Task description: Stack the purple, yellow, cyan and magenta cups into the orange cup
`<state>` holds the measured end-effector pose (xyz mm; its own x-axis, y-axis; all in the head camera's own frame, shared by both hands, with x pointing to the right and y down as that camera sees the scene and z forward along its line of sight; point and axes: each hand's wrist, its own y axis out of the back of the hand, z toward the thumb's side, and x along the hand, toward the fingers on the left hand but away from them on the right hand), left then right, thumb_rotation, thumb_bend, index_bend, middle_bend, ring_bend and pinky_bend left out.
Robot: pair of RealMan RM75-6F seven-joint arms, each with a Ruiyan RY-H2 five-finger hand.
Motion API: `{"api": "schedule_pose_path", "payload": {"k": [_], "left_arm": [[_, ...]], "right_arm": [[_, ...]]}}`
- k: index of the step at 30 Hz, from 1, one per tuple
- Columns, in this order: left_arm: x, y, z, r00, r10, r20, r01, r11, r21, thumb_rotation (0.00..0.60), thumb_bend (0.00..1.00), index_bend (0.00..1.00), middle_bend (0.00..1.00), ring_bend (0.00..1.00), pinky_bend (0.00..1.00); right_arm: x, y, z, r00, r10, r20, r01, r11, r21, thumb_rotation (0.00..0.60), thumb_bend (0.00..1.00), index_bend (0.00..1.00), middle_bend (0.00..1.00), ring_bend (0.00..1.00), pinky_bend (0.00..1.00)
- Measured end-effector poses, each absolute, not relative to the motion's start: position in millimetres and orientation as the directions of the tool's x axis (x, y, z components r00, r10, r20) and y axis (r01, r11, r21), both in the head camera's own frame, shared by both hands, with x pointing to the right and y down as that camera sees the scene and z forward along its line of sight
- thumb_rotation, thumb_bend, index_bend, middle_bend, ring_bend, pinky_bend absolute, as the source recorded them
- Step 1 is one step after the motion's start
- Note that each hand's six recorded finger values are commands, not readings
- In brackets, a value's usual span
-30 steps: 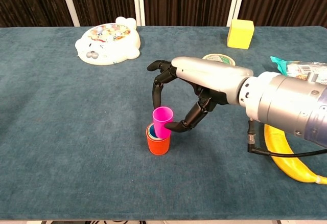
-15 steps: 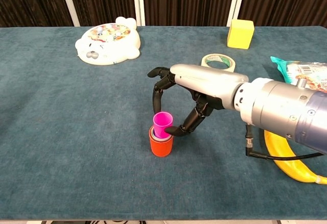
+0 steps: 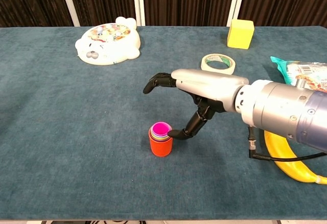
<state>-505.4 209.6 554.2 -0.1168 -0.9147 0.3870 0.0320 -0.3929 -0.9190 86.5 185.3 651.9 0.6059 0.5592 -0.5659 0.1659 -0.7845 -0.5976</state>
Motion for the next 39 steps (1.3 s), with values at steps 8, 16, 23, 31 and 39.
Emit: {"api": "schedule_pose_path", "payload": {"k": [8, 16, 23, 31, 39], "left_arm": [[-506, 209, 554, -0.117, -0.914, 0.388, 0.032, -0.393, -0.919, 0.6, 0.0, 0.0, 0.0, 0.0, 0.05], [-505, 210, 553, -0.116, -0.917, 0.381, 0.034, -0.387, -0.922, 0.6, 0.0, 0.0, 0.0, 0.0, 0.05], [-504, 210, 554, -0.121, -0.918, 0.377, 0.032, -0.383, -0.923, 0.6, 0.0, 0.0, 0.0, 0.0, 0.05], [-502, 210, 562, -0.116, -0.91, 0.398, 0.021, -0.403, -0.915, 0.6, 0.0, 0.0, 0.0, 0.0, 0.05], [-506, 206, 559, -0.122, -0.916, 0.381, -0.002, -0.384, -0.923, 0.6, 0.0, 0.0, 0.0, 0.0, 0.05]], "right_arm": [[117, 143, 631, 0.526, 0.676, -0.515, 0.251, -0.703, -0.666, 0.6, 0.38, 0.12, 0.0, 0.02, 0.04], [218, 100, 609, 0.313, 0.806, -0.502, 0.38, -0.591, -0.712, 0.6, 0.38, 0.12, 0.0, 0.02, 0.02], [331, 119, 589, 0.069, 0.92, -0.386, 0.276, -0.389, -0.879, 0.6, 0.38, 0.12, 0.0, 0.02, 0.01], [410, 189, 563, -0.009, 0.964, -0.268, 0.043, -0.267, -0.963, 0.6, 0.38, 0.12, 0.0, 0.02, 0.0], [413, 220, 572, 0.07, 0.94, -0.335, -0.07, -0.33, -0.941, 0.6, 0.38, 0.12, 0.0, 0.02, 0.0]]}}
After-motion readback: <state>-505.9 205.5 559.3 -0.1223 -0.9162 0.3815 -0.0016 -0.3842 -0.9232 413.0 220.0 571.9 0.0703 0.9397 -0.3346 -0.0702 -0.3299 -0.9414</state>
